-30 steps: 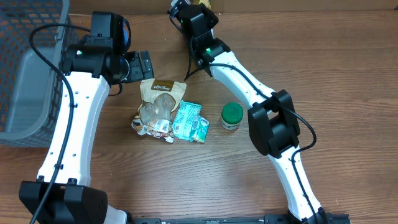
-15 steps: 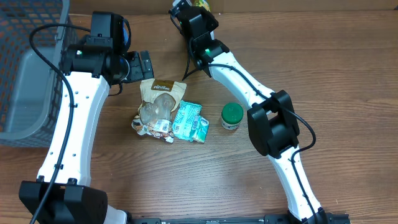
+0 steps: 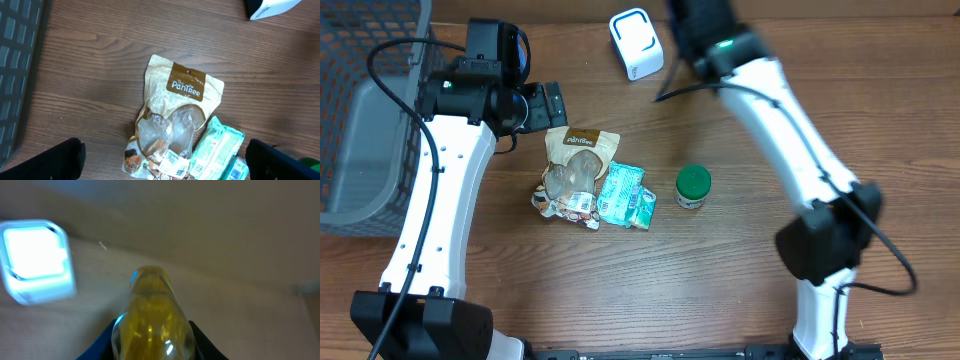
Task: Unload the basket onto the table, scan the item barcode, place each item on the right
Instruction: 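Carry the Vim bottle right and set it upright on the table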
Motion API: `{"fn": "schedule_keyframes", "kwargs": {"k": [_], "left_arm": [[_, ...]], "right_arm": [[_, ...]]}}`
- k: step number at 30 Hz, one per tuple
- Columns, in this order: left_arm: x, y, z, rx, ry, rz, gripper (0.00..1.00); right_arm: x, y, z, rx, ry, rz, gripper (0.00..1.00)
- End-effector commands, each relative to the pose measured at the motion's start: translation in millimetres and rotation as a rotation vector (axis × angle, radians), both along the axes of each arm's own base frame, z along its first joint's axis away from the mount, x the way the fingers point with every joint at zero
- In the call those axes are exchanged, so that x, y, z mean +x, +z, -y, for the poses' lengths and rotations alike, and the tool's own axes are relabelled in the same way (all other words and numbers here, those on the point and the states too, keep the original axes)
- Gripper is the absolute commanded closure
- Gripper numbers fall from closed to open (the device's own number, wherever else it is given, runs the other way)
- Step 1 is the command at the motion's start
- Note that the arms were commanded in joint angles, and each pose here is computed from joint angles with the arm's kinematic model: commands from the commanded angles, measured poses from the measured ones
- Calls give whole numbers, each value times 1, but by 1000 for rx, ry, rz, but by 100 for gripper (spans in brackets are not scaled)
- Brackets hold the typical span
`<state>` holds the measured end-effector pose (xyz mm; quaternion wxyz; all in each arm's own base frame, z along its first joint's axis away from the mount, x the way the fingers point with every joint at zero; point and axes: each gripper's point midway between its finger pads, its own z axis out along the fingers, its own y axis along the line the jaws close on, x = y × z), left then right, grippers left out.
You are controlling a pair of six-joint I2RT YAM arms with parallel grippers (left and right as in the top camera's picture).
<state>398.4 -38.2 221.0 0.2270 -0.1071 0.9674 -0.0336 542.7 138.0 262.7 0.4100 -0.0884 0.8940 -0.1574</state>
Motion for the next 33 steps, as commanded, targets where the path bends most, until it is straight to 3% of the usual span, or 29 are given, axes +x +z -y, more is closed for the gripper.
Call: {"fn": "schedule_keyframes", "kwargs": {"k": [1,5,11,20,33], "left_arm": [[2,3,2,-10,1,9,0],[2,3,2,-10,1,9,0],[2,3,2,-10,1,9,0],[2,3,2,-10,1,9,0],[2,3,2,-10,1,9,0]], "right_arm": [[-15,-13,38,202,-120,-110,94],[-47,-46,87,327,-220,-334,94],[-82,-67,141,391,-345,-499,94],[-113,-108,179,399,-481,-636,94],[-124,-145,180,389,-498,-703,86]]}}
